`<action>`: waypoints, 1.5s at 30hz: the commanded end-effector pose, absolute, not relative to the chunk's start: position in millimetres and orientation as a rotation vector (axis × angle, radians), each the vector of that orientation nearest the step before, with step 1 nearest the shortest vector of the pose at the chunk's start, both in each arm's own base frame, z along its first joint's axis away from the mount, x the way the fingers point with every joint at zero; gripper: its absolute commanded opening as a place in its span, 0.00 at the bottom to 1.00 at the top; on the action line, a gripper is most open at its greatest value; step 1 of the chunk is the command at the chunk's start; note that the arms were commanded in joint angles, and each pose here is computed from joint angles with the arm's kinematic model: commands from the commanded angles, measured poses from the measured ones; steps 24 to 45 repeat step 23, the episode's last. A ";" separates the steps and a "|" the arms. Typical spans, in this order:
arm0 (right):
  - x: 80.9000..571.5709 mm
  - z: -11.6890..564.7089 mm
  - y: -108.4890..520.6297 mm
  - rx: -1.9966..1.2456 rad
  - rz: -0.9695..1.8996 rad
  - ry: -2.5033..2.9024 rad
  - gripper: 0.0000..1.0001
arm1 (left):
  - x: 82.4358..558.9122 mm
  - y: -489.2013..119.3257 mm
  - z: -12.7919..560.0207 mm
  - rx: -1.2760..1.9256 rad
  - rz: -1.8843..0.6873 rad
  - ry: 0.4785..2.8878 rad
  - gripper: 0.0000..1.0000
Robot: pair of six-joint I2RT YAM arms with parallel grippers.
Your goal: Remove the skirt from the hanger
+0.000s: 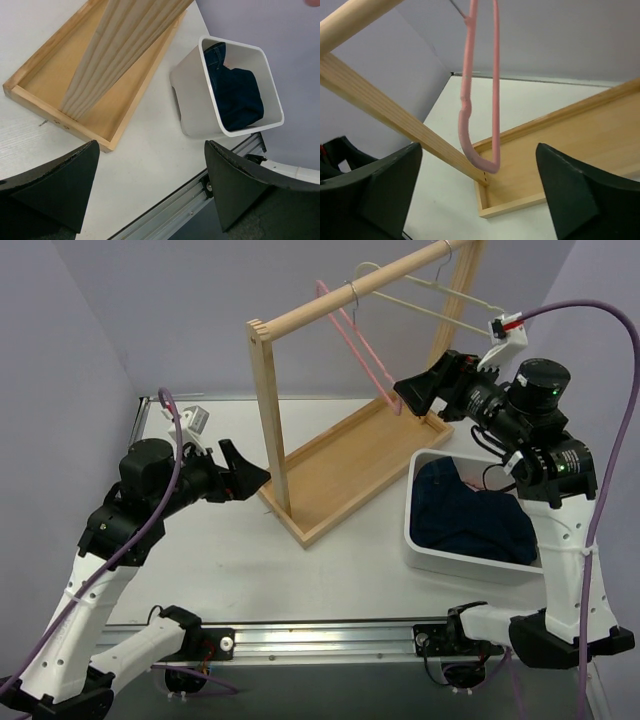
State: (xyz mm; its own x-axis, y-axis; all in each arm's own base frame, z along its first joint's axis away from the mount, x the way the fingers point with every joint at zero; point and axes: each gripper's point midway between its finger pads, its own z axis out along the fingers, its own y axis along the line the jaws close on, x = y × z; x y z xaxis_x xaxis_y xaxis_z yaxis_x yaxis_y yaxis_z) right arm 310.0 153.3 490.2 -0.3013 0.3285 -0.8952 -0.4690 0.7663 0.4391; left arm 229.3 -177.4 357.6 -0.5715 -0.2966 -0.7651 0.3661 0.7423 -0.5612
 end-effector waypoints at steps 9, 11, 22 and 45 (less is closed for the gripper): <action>212.2 347.5 41.5 0.320 0.337 1.841 1.00 | 198.0 -179.2 311.7 -0.222 -1.135 1.985 0.94; 196.3 308.0 48.7 0.320 0.399 1.887 1.00 | 179.8 -179.2 292.5 -0.238 -1.219 1.964 0.94; 116.2 285.0 66.9 0.382 0.775 1.658 1.00 | 93.5 -157.8 278.0 -0.276 -1.544 1.719 0.94; 114.1 284.6 69.0 0.367 0.782 1.664 1.00 | 89.5 -160.0 272.8 -0.267 -1.565 1.737 0.94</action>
